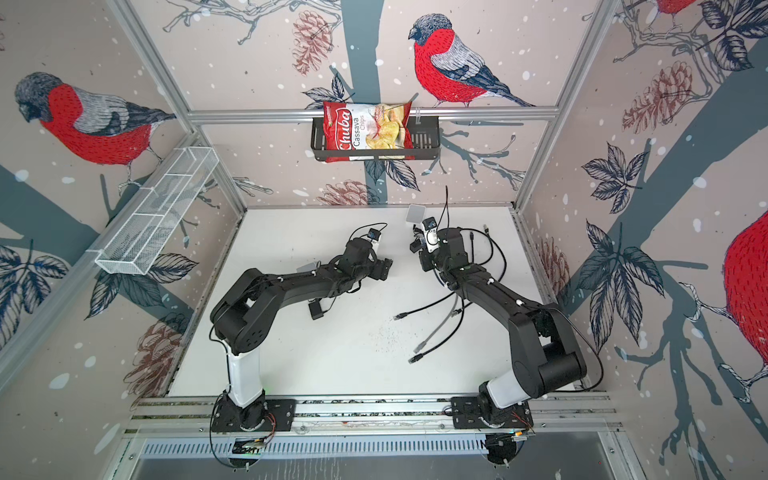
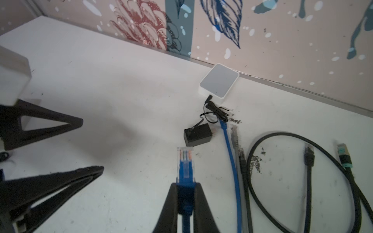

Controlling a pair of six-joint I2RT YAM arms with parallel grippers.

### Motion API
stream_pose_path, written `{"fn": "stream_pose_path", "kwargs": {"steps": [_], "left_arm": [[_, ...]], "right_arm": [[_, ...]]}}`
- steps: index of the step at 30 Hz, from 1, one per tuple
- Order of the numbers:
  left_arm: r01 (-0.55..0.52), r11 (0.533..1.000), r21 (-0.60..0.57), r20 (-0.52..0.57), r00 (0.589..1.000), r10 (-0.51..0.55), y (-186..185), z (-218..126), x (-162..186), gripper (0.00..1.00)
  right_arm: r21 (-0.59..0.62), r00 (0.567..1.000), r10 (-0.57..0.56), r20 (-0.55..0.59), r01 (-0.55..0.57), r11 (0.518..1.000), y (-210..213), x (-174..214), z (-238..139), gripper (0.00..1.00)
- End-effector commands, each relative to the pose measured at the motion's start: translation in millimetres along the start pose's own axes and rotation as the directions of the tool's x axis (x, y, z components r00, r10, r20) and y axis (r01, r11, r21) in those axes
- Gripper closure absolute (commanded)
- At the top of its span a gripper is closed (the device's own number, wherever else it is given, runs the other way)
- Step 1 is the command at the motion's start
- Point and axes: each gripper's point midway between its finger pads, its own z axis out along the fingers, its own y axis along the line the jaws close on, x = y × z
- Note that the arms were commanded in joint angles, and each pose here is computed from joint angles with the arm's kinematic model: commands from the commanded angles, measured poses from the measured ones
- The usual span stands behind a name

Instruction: Insert the plug into the switch port

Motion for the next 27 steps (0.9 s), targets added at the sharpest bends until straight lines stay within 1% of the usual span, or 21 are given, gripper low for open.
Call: {"fn": "stream_pose_path", "kwargs": {"steps": [1, 5, 11, 16, 19, 22, 25, 27], "left_arm": [[-0.063, 0.993, 0.103, 0.13, 0.99, 0.049, -23.3, 12.1, -32.8, 0.12], [-0.101, 0.984, 0.144, 0.185, 0.98, 0.074, -37.5, 32.7, -49.9, 0.13], [-0.094, 0.98, 0.173, 0.233, 0.971, 0.052, -47.2, 62.0, -67.9, 0.13], [-0.074, 0.981, 0.177, 0.223, 0.974, 0.033, -49.6, 90.6, -71.8, 0.14], [-0.06, 0.984, 0.166, 0.217, 0.976, 0.023, -48.0, 106.1, -71.0, 0.16], [-0.037, 0.988, 0.149, 0.19, 0.982, 0.009, -44.9, 122.1, -69.4, 0.19], [-0.035, 0.989, 0.142, 0.168, 0.986, 0.011, -45.6, 130.6, -71.1, 0.2], [-0.031, 0.992, 0.122, 0.137, 0.991, 0.014, -42.5, 137.5, -69.1, 0.23]], "right_arm": [[0.039, 0.997, 0.053, 0.053, -0.055, 0.998, -11.6, -10.5, -5.2, 0.97], [0.044, 0.996, 0.064, 0.064, -0.067, 0.997, -16.6, -8.4, -10.8, 0.97], [0.043, 0.994, 0.073, 0.08, -0.076, 0.996, -20.3, -5.5, -19.2, 0.97], [0.039, 0.993, 0.073, 0.093, -0.077, 0.996, -20.2, -3.9, -25.3, 0.97], [0.034, 0.992, 0.073, 0.102, -0.077, 0.996, -18.6, -2.9, -29.3, 0.97], [0.034, 0.992, 0.074, 0.102, -0.078, 0.996, -18.5, 1.2, -32.0, 0.97], [0.036, 0.992, 0.07, 0.102, -0.074, 0.997, -18.7, 3.5, -33.9, 0.97], [0.037, 0.993, 0.068, 0.1, -0.072, 0.997, -19.6, 4.6, -34.5, 0.97]]}}
